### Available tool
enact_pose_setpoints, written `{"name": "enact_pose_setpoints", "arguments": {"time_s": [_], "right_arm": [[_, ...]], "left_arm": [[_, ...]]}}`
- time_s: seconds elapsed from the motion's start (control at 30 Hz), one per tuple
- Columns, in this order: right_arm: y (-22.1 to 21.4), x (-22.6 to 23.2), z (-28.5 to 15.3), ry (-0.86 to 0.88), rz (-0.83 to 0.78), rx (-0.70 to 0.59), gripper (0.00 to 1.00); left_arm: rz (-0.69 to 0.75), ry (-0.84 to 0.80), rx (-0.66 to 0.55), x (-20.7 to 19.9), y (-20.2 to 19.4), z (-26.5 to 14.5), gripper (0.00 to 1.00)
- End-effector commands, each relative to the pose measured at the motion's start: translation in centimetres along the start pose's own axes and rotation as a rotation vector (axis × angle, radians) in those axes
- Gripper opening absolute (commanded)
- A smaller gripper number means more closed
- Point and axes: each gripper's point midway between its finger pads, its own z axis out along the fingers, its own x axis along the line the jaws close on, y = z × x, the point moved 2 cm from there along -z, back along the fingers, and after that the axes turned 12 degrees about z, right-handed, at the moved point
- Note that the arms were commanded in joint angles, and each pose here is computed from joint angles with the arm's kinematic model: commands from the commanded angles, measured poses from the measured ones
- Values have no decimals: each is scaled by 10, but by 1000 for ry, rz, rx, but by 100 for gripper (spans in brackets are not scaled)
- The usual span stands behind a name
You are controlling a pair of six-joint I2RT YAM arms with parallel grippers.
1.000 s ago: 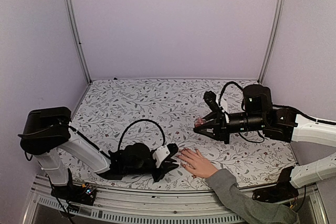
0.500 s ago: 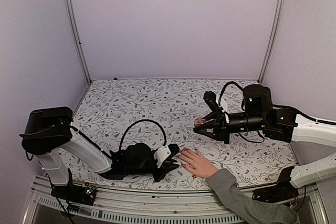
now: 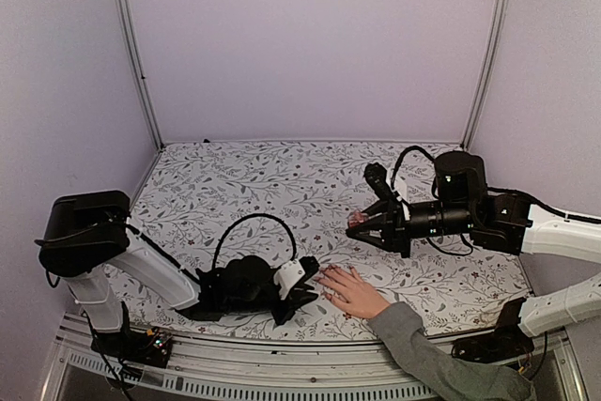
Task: Paint the nails
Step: Paint the nail polish on the nail.
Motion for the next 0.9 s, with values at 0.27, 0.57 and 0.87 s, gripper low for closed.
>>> {"name": "enact_pose_setpoints", "arguments": {"time_s": [0.27,0.57,0.87], "right_arm": [[9,0,-5,-9,-12,-37,0],[9,0,-5,-10,-12,-37,0],[8,0,-5,-8,-13,-38,0]], "left_arm": [[-13,28,33,9,-8,5,0],[-15,43,21,13,-3,2,0],[-3,93,-12,23,12,-9,0]]}}
